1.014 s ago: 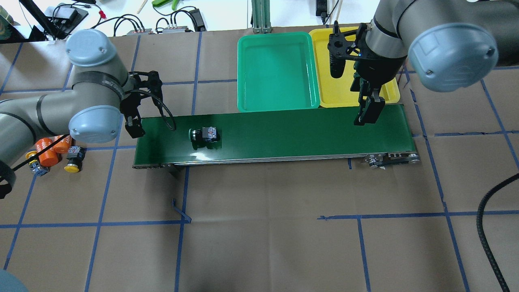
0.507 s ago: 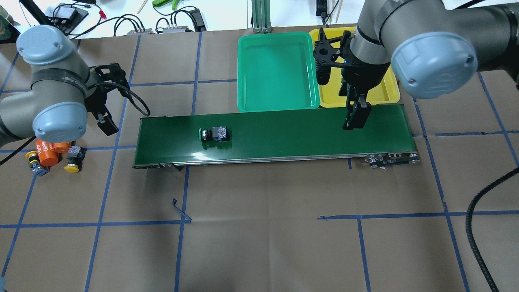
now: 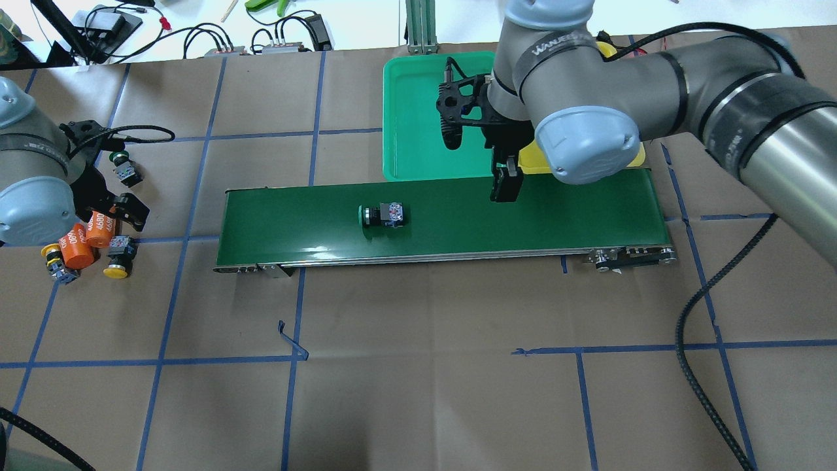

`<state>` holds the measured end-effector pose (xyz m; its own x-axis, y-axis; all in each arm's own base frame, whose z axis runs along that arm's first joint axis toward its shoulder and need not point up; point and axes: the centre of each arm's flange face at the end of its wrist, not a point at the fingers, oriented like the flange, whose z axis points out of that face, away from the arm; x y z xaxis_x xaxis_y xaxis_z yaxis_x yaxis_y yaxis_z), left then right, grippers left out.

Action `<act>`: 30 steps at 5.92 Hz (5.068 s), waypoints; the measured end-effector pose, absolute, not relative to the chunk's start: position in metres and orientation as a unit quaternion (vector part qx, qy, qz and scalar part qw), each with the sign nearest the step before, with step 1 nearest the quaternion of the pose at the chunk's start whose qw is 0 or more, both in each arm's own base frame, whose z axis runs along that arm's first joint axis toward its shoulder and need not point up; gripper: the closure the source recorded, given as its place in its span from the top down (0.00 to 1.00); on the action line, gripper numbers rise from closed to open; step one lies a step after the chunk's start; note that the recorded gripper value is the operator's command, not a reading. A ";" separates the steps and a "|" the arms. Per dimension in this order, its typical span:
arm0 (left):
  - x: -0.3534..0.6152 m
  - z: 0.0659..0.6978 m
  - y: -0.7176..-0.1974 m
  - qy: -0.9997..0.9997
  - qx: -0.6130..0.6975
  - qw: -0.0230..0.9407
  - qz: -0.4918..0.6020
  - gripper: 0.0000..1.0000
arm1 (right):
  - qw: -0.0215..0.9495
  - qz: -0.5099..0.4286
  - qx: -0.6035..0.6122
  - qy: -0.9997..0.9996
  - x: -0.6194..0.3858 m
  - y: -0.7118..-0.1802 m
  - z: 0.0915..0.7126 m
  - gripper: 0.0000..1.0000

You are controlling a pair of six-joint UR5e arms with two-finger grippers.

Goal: Sort buttons by color to trays
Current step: 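Grasp the green button with the right gripper while left grasps a yellow button, then place the green button in the green tray while left places yellow button on belt, then grasp the yellow button on the belt with the right gripper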

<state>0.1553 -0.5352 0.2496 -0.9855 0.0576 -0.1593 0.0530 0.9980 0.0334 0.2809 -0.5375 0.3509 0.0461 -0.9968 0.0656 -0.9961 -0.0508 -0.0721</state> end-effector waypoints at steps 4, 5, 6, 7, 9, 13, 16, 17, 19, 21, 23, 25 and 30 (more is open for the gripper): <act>0.199 0.179 -0.523 0.995 -0.056 0.048 0.063 0.64 | -0.001 -0.050 -0.733 0.679 0.333 -0.547 0.277 1.00; 0.200 0.170 -0.524 0.995 -0.054 0.045 0.066 0.36 | 0.001 -0.042 -0.734 0.678 0.332 -0.547 0.266 1.00; 0.202 0.168 -0.526 0.995 -0.052 0.045 0.067 0.12 | -0.001 -0.029 -0.734 0.679 0.328 -0.545 0.256 1.00; 0.202 0.172 -0.527 0.996 -0.050 0.048 0.064 0.00 | -0.008 -0.016 -0.734 0.679 0.319 -0.543 0.248 0.93; 0.194 0.192 -0.527 0.997 -0.001 0.053 0.055 0.00 | -0.019 -0.011 -0.727 0.686 0.297 -0.548 0.242 0.38; 0.034 0.290 -0.539 0.954 0.291 0.072 0.010 0.00 | -0.060 -0.023 -0.721 0.689 0.252 -0.568 0.276 0.12; -0.090 0.285 -0.533 0.837 0.544 0.061 0.010 0.00 | -0.106 -0.088 -0.719 0.682 0.261 -0.625 0.331 0.12; -0.110 0.279 -0.530 0.802 0.594 0.058 0.016 0.17 | -0.114 -0.106 -0.718 0.679 0.270 -0.655 0.311 0.13; -0.118 0.268 -0.530 0.784 0.618 0.052 0.021 0.99 | -0.100 -0.144 -0.719 0.673 0.289 -0.693 0.248 0.99; -0.102 0.281 -0.535 0.804 0.591 0.062 0.014 0.99 | -0.084 -0.146 -0.720 0.673 0.297 -0.697 0.225 1.00; -0.010 0.291 -0.546 0.847 0.528 0.059 0.018 0.99 | -0.076 -0.119 -0.719 0.680 0.287 -0.685 0.266 1.00; 0.072 0.294 -0.542 0.876 0.480 0.048 0.018 0.99 | -0.045 -0.063 -0.722 0.688 0.271 -0.647 0.332 1.00; 0.214 0.268 -0.558 0.994 0.105 0.024 -0.001 0.99 | 0.007 0.002 -0.696 0.718 0.306 -0.565 0.371 1.00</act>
